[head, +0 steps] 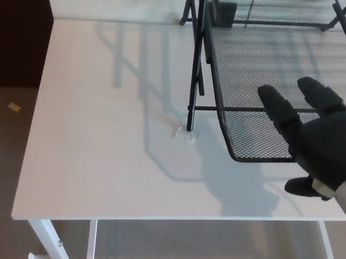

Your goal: The robot walk towards a table in front and then pushes a layer of a file tray back to its original position using its right hand

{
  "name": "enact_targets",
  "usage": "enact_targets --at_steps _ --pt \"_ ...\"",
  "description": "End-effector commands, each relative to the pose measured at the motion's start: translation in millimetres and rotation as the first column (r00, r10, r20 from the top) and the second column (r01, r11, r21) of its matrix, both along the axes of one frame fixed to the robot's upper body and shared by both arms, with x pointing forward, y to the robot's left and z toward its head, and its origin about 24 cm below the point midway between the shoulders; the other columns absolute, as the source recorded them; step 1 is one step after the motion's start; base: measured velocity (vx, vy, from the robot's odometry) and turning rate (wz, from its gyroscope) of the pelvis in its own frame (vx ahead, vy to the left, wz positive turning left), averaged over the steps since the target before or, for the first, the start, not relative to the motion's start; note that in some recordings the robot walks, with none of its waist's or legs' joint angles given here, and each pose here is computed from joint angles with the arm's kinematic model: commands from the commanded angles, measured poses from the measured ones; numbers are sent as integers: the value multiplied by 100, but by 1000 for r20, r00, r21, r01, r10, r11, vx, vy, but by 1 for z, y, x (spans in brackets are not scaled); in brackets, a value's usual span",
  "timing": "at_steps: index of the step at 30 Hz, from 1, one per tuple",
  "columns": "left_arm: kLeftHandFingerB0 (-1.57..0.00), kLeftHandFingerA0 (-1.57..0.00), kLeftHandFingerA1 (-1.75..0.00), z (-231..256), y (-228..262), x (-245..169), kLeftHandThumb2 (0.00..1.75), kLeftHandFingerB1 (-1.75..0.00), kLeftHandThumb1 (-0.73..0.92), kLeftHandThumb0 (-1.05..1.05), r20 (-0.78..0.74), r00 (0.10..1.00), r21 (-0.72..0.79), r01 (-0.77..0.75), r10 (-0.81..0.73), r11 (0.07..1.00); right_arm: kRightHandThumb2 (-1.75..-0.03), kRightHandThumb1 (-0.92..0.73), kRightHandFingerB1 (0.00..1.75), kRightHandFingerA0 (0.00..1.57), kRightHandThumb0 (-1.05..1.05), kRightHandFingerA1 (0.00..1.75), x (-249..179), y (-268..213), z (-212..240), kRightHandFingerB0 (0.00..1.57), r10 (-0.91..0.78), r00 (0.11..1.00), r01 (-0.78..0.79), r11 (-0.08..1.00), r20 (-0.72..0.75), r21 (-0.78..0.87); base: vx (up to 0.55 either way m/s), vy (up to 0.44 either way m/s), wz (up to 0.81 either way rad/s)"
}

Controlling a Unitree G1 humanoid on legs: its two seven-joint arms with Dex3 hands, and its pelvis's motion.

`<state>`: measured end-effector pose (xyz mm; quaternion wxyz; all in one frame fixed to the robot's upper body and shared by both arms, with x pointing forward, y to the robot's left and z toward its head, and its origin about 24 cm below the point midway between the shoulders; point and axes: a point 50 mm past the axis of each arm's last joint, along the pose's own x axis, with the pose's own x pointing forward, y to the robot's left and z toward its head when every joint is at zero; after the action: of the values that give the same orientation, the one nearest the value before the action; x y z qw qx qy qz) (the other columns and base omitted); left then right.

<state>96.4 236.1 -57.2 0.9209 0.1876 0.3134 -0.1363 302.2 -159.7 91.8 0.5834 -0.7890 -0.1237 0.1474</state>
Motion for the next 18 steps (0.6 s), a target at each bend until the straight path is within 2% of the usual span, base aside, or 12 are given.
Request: enact_targets --at_steps 1,9,15,18 --pt "-39 -47 -40 0 4 -1 61 -37 70 -24 -30 1000 25 4 -3 1000 -84 -52 0 0 -86 0 9 -14 -1 0 -91 996 91 995 -16 -38 0 0 0" --pt "-40 -47 -40 -1 5 -2 61 -37 70 -24 -31 1000 35 8 -7 999 -82 -49 1 0 -83 0 10 -12 9 0 -93 996 93 995 0 -46 0 0 0" --pt "-40 -47 -40 -2 5 0 61 -37 70 -25 -30 1000 40 12 -11 999 -79 -47 1 0 -77 0 -2 -9 15 0 -63 998 63 998 -8 -7 0 0 0" --pt "-39 -47 -40 -1 5 0 62 -37 70 -24 -29 999 45 18 -17 999 -83 -49 0 0 -80 1 -10 -8 15 0 -43 999 43 999 -14 8 0 0 0"
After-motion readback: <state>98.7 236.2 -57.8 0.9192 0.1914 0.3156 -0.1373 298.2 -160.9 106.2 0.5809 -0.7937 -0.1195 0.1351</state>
